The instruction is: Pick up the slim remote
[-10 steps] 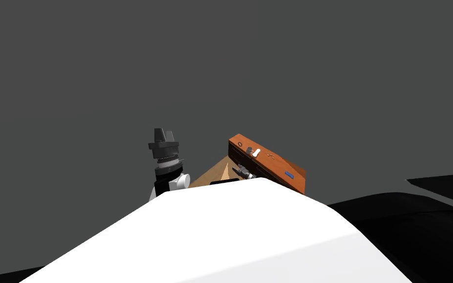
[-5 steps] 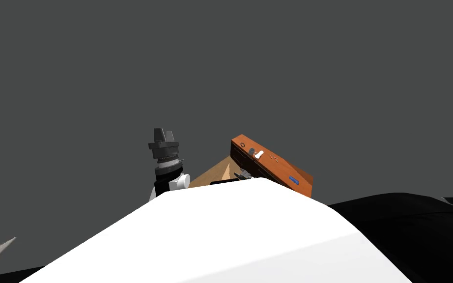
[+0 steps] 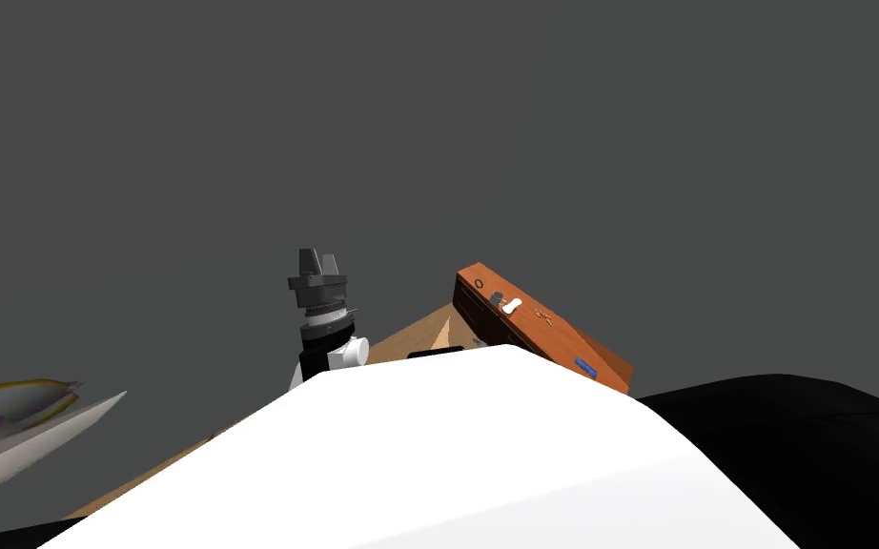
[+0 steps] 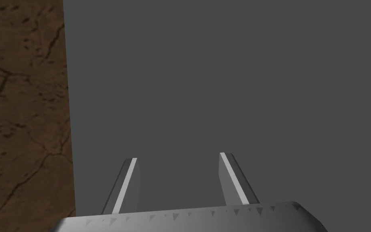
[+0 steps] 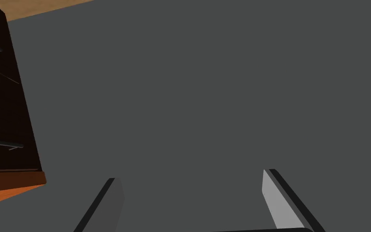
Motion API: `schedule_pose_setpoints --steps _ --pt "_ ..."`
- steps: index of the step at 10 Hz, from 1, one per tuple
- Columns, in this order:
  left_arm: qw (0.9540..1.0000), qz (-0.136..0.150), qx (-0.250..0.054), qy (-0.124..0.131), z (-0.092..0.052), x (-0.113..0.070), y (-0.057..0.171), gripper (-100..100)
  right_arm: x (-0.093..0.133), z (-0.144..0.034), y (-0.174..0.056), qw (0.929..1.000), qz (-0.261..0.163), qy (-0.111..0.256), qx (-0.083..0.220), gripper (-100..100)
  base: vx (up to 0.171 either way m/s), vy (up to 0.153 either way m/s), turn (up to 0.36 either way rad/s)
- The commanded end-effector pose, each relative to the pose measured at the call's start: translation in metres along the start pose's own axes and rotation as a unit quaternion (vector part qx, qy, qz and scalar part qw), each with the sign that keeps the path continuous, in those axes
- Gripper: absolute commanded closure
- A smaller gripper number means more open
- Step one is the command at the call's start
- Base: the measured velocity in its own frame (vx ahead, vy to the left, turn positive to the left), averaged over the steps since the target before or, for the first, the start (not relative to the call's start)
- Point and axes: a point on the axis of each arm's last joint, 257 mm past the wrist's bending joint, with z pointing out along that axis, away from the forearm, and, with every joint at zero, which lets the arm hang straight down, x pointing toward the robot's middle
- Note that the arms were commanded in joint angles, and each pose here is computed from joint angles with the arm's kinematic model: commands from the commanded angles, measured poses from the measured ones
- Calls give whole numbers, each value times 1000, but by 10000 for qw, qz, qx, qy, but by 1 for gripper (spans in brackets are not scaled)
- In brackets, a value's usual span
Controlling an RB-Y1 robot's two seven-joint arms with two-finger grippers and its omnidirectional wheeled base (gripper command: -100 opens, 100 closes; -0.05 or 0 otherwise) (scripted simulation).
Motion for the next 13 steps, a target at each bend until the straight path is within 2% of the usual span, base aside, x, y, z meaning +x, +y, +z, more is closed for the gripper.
schedule_pose_setpoints --steps 1,2,3,4,6,7,9,10,13 --pt "10000 0 0 0 0 0 0 0 32 -13 -12 9983 -348 459 51 -100 -3 -17 356" --pt "10000 -1 1 0 0 0 0 0 40 -17 -18 9979 -332 543 108 -100 -4 -34 187" --pt "10000 0 0 0 0 0 0 0 64 -33 -26 9935 -672 917 106 -100 -4 -36 341" --pt "10000 -1 1 0 0 0 0 0 76 -40 -35 9922 -650 1049 194 -100 -2 -38 195" --pt "10000 -1 1 0 0 0 0 0 128 -87 -64 9744 -1196 1881 286 -100 4 -55 436" --pt "10000 0 0 1 0 0 0 0 125 -84 -59 9743 -1278 1845 213 -100 -3 -68 176" --pt "10000 1 0 0 0 0 0 0 139 -98 -71 9704 -1253 2037 336 -100 -3 -12 -13" --pt "10000 0 0 0 0 0 0 0 158 -122 -83 9579 -1545 2396 320 -100 6 -15 349" --pt "10000 1 -1 0 0 0 0 0 165 -130 -89 9551 -1532 2506 390 -100 1 -24 57"
